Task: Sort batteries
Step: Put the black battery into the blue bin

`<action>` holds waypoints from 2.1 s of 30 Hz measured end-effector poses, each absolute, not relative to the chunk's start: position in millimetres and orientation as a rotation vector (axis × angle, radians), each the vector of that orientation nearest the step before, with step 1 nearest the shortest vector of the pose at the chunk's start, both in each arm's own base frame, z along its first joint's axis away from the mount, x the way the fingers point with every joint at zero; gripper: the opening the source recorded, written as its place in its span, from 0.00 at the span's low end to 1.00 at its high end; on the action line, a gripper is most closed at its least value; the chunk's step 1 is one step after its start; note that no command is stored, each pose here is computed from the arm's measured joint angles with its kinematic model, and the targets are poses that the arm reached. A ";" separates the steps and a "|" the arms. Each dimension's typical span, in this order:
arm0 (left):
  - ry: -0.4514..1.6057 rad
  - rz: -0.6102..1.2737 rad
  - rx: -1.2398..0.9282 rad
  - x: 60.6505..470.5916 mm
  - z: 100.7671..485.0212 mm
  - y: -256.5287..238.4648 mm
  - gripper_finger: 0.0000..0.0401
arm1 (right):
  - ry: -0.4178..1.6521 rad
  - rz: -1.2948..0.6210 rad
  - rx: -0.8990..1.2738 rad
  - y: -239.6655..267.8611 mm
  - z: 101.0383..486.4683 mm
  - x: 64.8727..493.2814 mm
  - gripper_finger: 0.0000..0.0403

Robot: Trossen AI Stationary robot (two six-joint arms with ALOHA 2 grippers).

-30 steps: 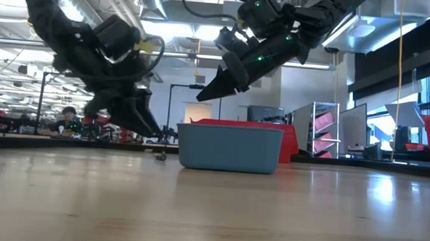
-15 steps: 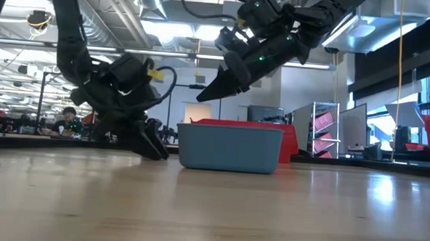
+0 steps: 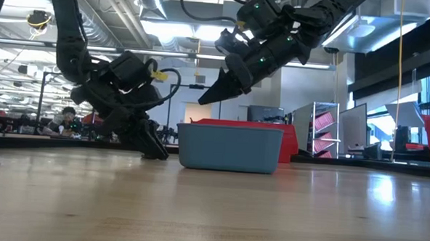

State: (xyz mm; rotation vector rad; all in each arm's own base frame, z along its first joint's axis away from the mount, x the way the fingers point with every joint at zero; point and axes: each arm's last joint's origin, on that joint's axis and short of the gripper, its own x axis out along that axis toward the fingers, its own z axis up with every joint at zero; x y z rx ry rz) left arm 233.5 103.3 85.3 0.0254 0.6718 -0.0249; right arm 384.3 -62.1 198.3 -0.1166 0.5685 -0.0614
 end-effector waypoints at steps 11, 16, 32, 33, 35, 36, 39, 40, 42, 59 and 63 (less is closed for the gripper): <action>0.614 0.000 0.029 213.7 143.5 99.1 0.51 | 0.574 -0.045 -0.111 -61.6 197.7 383.9 0.05; 0.674 0.017 -0.004 195.0 132.0 96.9 0.54 | 0.573 -0.045 -0.111 -61.6 197.8 384.0 0.05; 0.636 -0.053 0.064 192.5 76.8 106.8 0.48 | 0.563 -0.046 -0.112 -61.7 198.6 384.5 0.05; 0.641 -0.063 0.054 193.0 73.4 106.7 0.48 | 0.563 -0.046 -0.112 -61.7 198.6 384.5 0.05; 0.652 -0.067 0.036 193.4 68.7 106.8 0.47 | 0.565 -0.046 -0.111 -61.7 198.5 384.4 0.05; 0.657 -0.068 0.026 192.8 66.8 106.5 0.46 | 0.564 -0.048 -0.107 -61.7 198.5 384.4 0.05; 0.677 -0.070 0.006 191.0 63.8 105.4 0.38 | 0.566 -0.052 -0.090 -61.7 198.4 384.3 0.05; 0.679 -0.064 -0.004 190.3 63.4 105.0 0.34 | 0.566 -0.052 -0.090 -61.6 198.3 384.3 0.05; 0.677 -0.047 -0.036 187.7 62.7 103.9 0.26 | 0.566 -0.052 -0.089 -61.6 198.3 384.3 0.05; 0.426 -0.019 -0.128 197.2 101.7 90.7 0.06 | 0.391 0.069 -0.112 -54.3 202.3 397.5 0.07; 0.353 -0.058 -0.091 201.6 117.3 83.4 0.06 | 0.307 0.061 -0.168 -55.8 202.4 404.0 0.16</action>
